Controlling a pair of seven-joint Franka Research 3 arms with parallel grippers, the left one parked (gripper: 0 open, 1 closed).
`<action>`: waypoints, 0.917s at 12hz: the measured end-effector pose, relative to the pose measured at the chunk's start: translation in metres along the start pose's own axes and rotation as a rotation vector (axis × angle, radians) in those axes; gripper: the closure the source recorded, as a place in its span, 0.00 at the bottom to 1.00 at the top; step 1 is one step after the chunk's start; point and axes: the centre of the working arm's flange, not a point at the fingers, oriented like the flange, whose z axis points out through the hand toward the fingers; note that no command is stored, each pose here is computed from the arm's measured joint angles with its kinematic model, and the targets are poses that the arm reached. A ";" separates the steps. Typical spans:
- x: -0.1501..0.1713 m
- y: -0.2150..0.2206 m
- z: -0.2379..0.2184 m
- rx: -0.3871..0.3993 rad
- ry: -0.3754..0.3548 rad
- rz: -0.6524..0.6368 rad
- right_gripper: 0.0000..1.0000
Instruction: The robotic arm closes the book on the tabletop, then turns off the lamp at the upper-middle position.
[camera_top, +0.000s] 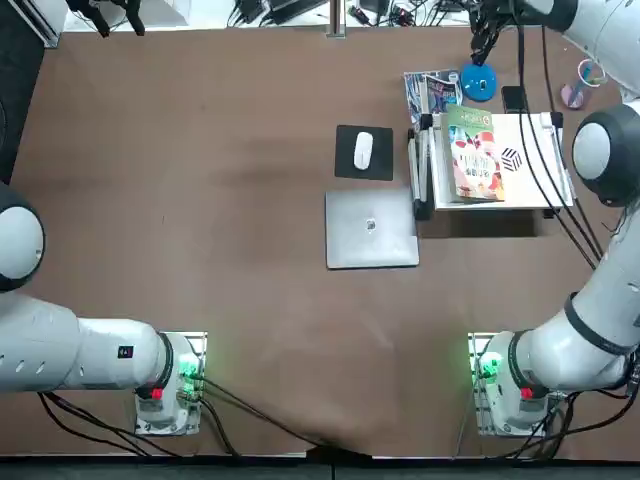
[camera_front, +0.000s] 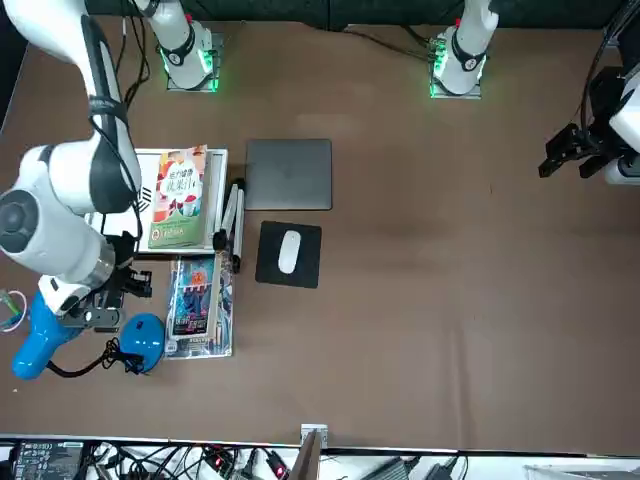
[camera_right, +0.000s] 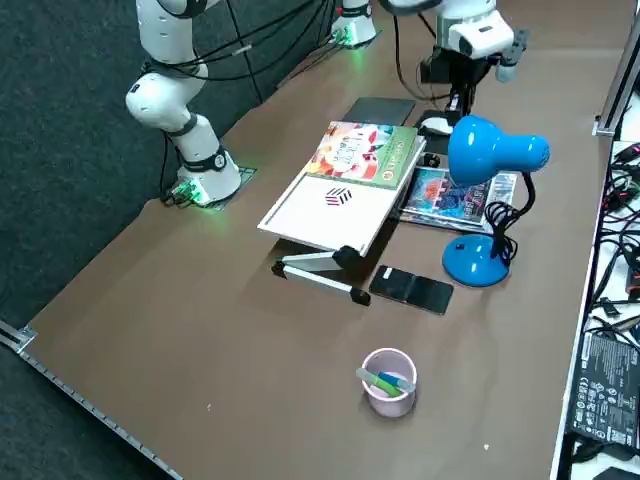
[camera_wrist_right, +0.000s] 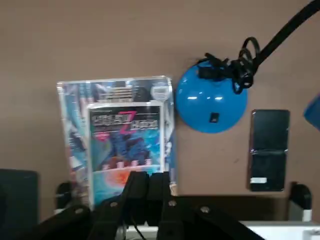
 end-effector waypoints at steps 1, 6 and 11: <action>-0.001 0.002 0.010 -0.034 0.007 -0.014 0.99; -0.010 0.004 0.065 -0.139 0.053 -0.020 0.99; -0.023 0.000 0.106 -0.176 0.129 -0.026 0.99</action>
